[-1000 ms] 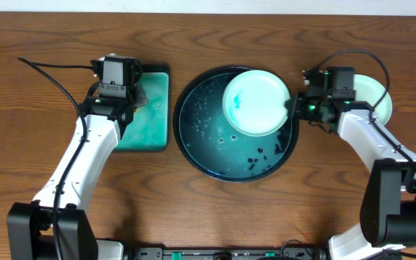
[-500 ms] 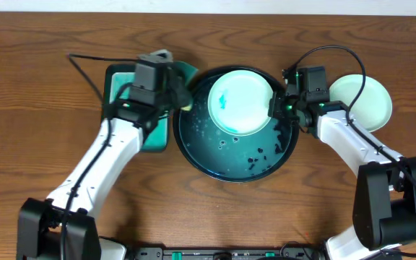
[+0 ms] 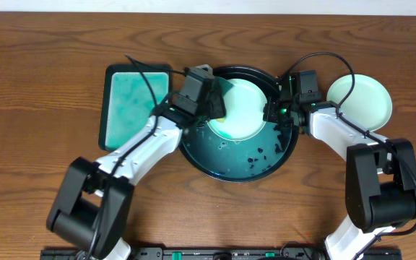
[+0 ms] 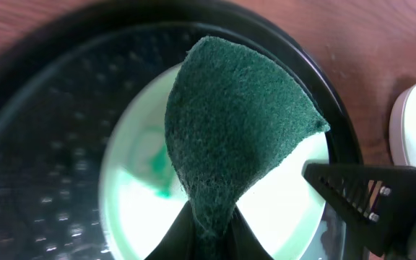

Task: Clean dirty plates on tray and stack at the side
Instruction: 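Scrub the second pale green plate with the sponge in the left gripper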

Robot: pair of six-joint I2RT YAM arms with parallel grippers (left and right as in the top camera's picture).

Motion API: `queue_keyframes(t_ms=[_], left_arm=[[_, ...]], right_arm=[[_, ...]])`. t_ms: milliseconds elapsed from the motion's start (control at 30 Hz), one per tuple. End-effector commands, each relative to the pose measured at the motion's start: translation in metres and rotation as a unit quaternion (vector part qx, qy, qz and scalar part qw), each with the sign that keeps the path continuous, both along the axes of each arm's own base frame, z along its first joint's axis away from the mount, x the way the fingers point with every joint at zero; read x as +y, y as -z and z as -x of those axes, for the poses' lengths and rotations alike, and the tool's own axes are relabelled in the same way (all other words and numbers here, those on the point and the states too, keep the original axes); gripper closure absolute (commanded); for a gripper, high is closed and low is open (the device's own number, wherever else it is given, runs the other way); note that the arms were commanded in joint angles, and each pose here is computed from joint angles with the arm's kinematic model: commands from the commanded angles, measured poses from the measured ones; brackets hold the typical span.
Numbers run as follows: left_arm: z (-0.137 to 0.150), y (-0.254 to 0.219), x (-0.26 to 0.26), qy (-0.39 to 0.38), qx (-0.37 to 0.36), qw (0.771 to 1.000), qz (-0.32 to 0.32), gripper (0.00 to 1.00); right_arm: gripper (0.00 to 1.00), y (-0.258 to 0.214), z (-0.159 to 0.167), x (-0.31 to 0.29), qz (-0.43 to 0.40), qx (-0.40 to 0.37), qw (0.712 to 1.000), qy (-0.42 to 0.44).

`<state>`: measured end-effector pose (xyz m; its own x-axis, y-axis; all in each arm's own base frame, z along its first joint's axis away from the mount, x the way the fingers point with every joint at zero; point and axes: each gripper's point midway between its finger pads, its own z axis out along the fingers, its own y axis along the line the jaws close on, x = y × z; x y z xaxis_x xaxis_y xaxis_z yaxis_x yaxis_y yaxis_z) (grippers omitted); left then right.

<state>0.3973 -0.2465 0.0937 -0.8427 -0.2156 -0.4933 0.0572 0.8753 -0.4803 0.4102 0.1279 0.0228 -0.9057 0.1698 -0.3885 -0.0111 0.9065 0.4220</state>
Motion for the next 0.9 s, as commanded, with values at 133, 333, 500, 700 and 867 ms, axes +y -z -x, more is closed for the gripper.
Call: queue_keyframes(t_ms=[133, 333, 500, 700, 867], left_arm=[[0.002, 0.025, -0.021, -0.021, 0.021, 0.999, 0.018, 0.93], [-0.002, 0.056, -0.033, -0.030, 0.027, 0.999, 0.015, 0.92], [0.000, 0.086, -0.020, -0.049, 0.048, 0.997, -0.023, 0.93], [-0.001, 0.102, 0.028, -0.116, 0.040, 0.984, -0.130, 0.93], [-0.006, 0.099, 0.075, -0.146, 0.013, 0.959, -0.241, 0.93]], right_arm=[[0.99, -0.007, 0.001, 0.021, -0.019, -0.001, 1.000, -0.021], [0.99, -0.002, 0.004, 0.026, -0.009, 0.002, 1.000, -0.026], [0.99, 0.006, 0.018, 0.025, -0.007, 0.039, 0.999, -0.016], [0.99, 0.016, 0.019, 0.001, 0.054, 0.048, 0.997, 0.016], [0.99, 0.016, 0.020, 0.001, 0.055, 0.048, 0.997, 0.016]])
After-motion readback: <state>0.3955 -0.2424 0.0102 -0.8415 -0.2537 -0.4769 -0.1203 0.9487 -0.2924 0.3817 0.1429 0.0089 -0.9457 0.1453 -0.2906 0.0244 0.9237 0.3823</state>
